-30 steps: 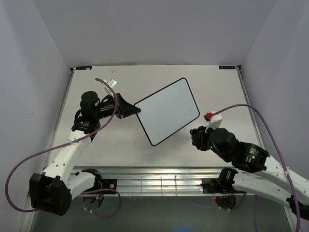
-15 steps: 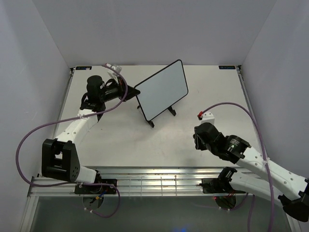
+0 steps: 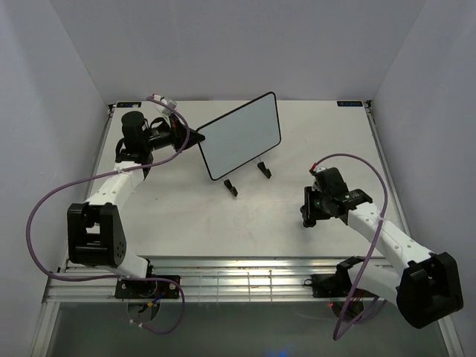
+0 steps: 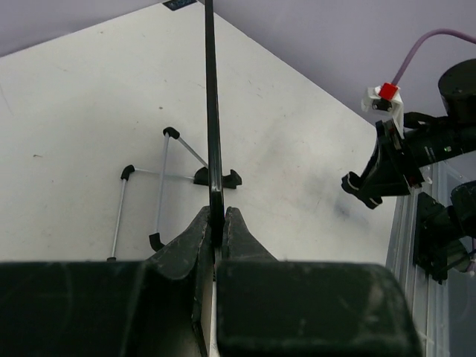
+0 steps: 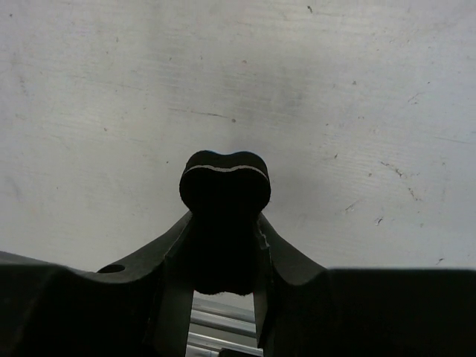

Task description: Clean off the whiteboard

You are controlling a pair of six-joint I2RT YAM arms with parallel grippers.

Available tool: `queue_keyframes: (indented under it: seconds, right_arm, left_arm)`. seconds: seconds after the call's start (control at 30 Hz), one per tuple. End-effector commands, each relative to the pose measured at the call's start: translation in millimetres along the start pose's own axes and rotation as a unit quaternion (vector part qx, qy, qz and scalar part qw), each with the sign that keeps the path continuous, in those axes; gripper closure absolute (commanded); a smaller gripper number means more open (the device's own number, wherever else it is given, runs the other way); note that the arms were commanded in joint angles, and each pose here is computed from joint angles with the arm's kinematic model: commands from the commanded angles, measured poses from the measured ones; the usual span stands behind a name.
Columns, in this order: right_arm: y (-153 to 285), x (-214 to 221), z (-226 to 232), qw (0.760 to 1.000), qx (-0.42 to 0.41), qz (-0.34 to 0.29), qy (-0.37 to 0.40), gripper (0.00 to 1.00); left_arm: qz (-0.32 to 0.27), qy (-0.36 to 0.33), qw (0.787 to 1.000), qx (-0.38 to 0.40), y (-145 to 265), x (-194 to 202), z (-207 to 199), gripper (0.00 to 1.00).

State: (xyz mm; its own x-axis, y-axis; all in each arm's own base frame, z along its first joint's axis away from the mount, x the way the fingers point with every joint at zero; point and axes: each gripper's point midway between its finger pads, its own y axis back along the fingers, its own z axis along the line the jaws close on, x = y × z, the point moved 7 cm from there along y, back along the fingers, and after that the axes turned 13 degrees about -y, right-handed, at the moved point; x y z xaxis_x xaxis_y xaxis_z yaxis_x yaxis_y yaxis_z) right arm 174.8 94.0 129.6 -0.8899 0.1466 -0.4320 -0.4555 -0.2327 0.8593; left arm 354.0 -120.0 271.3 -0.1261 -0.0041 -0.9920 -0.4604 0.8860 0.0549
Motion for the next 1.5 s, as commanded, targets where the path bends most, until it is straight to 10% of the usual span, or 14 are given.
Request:
queue_keyframes:
  seconds: [0.0,0.13,0.47,1.47]
  right_arm:
    - [-6.1,-24.2,0.1,1.000,-0.008,-0.028,0.000,0.92]
    - [-15.3,-52.3,-20.7,0.998,0.039,-0.032,-0.027,0.86]
    - [-38.0,-60.5,-32.1,0.997,0.069,-0.004,-0.033,0.21]
    - [21.1,-69.0,-14.6,0.993,-0.008,-0.118,-0.018,0.10]
  left_arm:
    - [-0.027,-0.067,0.996,0.047,-1.7,-22.0,-4.3,1.00]
    - [-0.025,-0.064,0.997,0.042,-1.0,-19.3,0.1,1.00]
    - [-0.019,-0.051,0.998,0.020,3.9,-7.5,-2.2,1.00]
    - [0.002,-0.010,1.000,0.029,-5.1,35.8,3.3,1.00]
